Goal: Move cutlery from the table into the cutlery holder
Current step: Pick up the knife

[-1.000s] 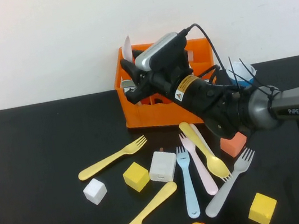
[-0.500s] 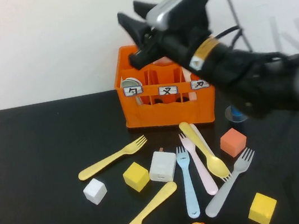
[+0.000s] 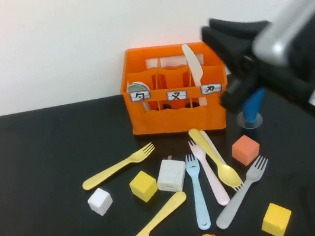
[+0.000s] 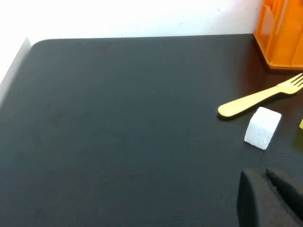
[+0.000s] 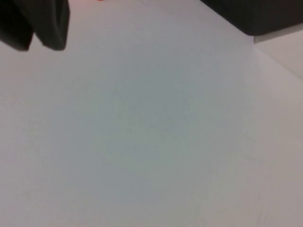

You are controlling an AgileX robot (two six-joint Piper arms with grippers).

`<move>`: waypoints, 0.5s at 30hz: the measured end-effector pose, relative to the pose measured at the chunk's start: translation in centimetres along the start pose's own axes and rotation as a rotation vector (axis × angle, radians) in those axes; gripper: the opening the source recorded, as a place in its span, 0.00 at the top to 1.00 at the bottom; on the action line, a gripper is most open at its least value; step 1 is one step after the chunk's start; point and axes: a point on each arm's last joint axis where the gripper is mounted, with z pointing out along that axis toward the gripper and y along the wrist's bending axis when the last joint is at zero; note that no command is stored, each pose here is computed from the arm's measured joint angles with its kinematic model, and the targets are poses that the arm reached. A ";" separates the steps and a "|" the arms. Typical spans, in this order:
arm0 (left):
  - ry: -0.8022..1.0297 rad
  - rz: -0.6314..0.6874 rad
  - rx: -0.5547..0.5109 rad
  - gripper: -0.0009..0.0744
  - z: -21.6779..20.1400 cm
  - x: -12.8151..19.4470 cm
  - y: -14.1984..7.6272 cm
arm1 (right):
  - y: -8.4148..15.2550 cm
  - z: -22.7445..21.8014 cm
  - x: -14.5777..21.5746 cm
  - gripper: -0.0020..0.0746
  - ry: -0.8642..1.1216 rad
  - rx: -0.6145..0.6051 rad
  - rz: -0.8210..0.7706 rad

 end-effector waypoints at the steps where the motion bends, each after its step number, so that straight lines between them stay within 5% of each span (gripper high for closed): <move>1: 0.000 0.000 0.000 0.99 0.0 0.0 0.0 | 0.1 -0.9 -0.3 0.86 -0.004 -0.003 -0.022; 7: 0.000 0.000 0.000 0.99 0.0 0.0 0.0 | 0.4 -5.1 -1.9 0.87 0.009 0.006 -0.077; 15: 0.000 -0.004 0.000 0.99 0.0 0.0 0.0 | 0.3 -7.2 -0.9 0.88 0.308 -0.002 -0.116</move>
